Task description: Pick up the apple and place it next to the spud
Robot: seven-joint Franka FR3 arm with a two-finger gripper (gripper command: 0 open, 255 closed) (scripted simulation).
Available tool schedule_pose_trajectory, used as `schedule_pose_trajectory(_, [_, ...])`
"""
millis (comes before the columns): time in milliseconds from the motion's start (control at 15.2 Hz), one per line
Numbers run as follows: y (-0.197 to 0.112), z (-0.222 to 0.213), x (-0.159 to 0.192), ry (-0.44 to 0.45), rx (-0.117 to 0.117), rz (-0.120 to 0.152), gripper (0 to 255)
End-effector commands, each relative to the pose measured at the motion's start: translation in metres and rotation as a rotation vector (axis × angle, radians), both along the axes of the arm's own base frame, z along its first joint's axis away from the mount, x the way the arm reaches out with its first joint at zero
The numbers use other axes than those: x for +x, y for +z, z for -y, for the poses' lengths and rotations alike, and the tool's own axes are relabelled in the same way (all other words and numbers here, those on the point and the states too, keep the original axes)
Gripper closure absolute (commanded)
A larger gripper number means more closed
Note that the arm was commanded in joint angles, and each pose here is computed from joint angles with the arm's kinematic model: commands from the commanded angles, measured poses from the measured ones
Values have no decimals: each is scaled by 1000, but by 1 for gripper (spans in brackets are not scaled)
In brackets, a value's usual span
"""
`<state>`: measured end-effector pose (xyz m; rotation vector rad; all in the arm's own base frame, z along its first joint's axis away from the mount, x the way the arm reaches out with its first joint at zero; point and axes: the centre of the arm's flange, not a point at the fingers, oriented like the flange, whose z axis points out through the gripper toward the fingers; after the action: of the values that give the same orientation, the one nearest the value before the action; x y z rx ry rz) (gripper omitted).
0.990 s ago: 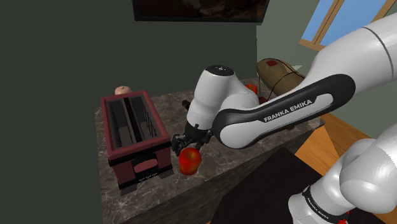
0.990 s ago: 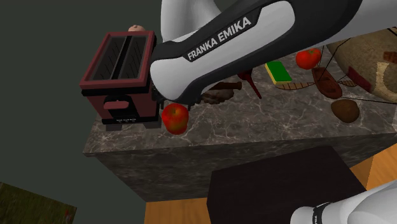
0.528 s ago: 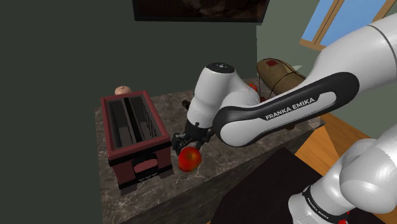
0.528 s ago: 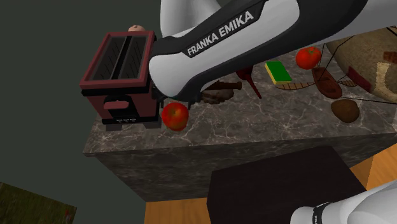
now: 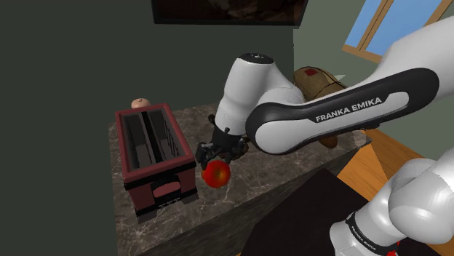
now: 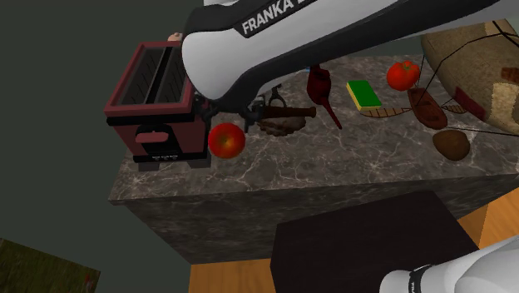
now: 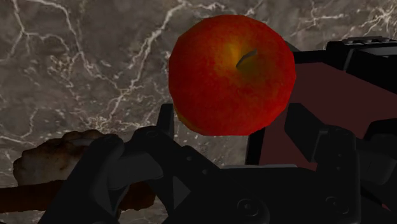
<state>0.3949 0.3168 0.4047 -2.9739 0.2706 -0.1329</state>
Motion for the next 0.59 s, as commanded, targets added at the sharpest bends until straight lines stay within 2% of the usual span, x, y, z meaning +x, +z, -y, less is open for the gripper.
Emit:
schedule_pose_trajectory(0, [10,0,1,0,0,0,255])
schedule_pose_trajectory(528, [53,0,1,0,0,0,255])
